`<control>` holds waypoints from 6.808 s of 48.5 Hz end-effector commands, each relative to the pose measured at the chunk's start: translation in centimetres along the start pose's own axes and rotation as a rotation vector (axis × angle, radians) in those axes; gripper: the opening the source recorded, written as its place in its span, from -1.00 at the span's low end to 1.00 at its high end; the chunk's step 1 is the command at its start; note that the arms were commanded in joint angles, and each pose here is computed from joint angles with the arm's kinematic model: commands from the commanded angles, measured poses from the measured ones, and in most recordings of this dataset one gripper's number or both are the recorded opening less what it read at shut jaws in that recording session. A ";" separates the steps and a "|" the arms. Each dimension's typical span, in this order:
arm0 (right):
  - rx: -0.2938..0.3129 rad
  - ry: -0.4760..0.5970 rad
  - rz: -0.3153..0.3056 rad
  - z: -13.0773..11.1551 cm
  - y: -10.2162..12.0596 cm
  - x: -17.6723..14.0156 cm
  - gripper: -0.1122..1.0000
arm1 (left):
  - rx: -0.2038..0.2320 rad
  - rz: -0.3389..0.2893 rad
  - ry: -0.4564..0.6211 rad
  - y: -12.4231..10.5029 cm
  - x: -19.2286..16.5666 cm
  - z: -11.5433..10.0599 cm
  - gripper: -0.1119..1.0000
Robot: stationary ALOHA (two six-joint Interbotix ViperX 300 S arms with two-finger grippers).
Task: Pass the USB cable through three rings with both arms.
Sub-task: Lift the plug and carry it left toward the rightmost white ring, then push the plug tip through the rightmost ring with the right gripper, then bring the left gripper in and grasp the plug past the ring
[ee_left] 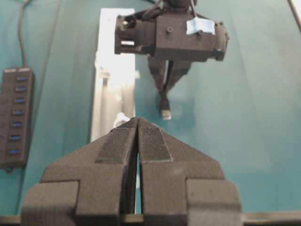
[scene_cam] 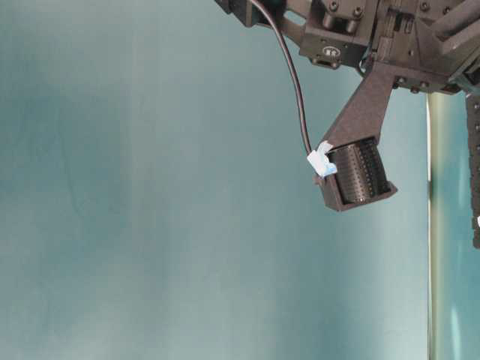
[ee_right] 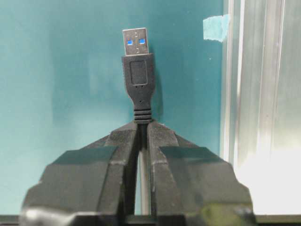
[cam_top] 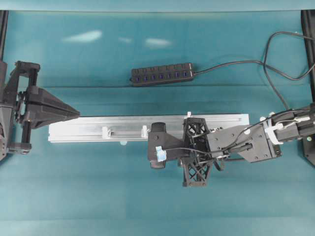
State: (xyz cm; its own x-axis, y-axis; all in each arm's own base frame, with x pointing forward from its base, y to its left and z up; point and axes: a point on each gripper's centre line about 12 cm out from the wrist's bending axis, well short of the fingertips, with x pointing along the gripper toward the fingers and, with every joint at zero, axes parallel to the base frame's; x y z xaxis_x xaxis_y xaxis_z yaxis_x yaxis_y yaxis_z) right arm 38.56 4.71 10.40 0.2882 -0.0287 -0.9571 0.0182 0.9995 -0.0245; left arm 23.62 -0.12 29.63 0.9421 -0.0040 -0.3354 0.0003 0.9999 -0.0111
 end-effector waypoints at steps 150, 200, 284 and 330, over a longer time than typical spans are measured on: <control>-0.032 0.034 -0.185 -6.9 -8.6 -6.6 -0.95 | -0.011 0.014 -0.042 0.4 -0.2 1.4 -0.76; -0.049 -0.151 -0.141 -4.3 -8.2 -5.3 -0.95 | -0.019 0.023 -0.028 0.6 1.3 1.3 -0.76; -0.024 -0.315 -0.093 -3.9 -8.2 -4.5 -0.95 | -0.011 0.069 0.228 3.5 23.4 -4.5 0.65; -0.020 -0.345 -0.084 -3.6 -8.1 -4.6 -0.95 | -0.023 0.093 0.259 5.0 26.7 -7.4 0.63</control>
State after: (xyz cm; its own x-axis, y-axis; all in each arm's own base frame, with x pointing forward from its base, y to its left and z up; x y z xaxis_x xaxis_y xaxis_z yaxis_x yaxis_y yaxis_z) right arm 33.44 -3.27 13.37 0.5736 -0.1100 -0.8117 0.0273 0.9930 -0.1153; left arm 45.77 4.36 12.87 0.8015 0.0756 -0.5932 -0.0889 0.9960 0.0069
